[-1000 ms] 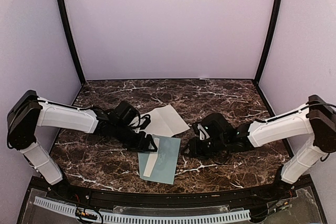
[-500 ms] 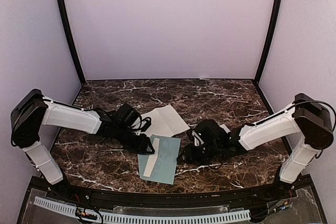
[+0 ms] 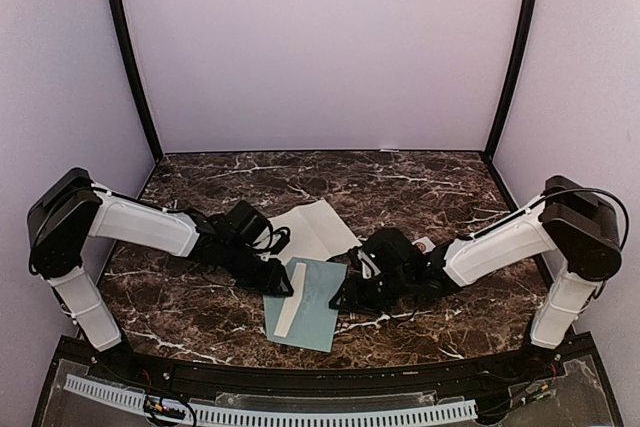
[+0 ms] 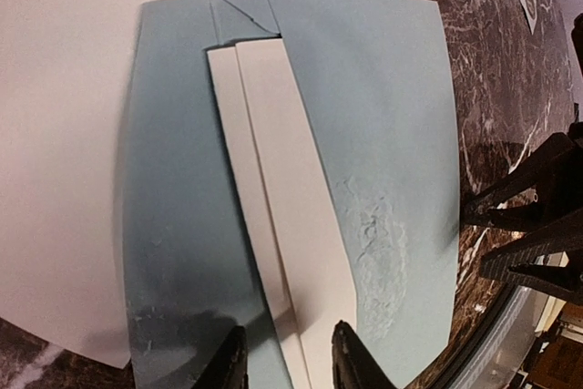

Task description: Place the letter into the envelope and seal it

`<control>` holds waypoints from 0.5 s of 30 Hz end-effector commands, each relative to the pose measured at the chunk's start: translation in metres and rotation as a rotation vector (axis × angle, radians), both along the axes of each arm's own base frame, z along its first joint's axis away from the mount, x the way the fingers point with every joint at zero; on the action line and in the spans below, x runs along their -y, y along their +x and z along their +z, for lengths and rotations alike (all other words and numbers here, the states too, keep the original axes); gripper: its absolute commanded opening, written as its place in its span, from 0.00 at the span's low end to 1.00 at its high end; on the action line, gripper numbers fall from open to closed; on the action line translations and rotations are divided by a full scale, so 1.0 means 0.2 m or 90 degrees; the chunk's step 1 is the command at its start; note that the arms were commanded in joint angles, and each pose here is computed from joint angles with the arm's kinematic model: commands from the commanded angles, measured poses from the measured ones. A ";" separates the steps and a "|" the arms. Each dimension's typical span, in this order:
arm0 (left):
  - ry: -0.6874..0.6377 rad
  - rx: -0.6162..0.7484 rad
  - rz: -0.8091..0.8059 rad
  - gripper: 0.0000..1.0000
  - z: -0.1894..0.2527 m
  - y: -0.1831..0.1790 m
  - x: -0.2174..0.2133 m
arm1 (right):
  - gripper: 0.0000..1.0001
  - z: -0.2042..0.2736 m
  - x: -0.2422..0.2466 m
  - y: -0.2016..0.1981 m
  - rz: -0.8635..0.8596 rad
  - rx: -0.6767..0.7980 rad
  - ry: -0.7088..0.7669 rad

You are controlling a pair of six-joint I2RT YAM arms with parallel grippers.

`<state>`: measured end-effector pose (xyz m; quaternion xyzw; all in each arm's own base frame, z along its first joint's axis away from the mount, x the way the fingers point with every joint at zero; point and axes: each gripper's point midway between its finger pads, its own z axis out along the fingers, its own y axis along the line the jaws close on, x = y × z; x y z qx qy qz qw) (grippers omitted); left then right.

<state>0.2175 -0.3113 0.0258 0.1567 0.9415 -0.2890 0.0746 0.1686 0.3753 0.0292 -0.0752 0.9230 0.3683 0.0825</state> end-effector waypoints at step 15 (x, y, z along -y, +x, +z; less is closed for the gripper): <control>0.015 -0.030 -0.020 0.18 -0.11 -0.04 0.01 | 0.33 -0.03 -0.07 -0.01 0.010 -0.012 0.020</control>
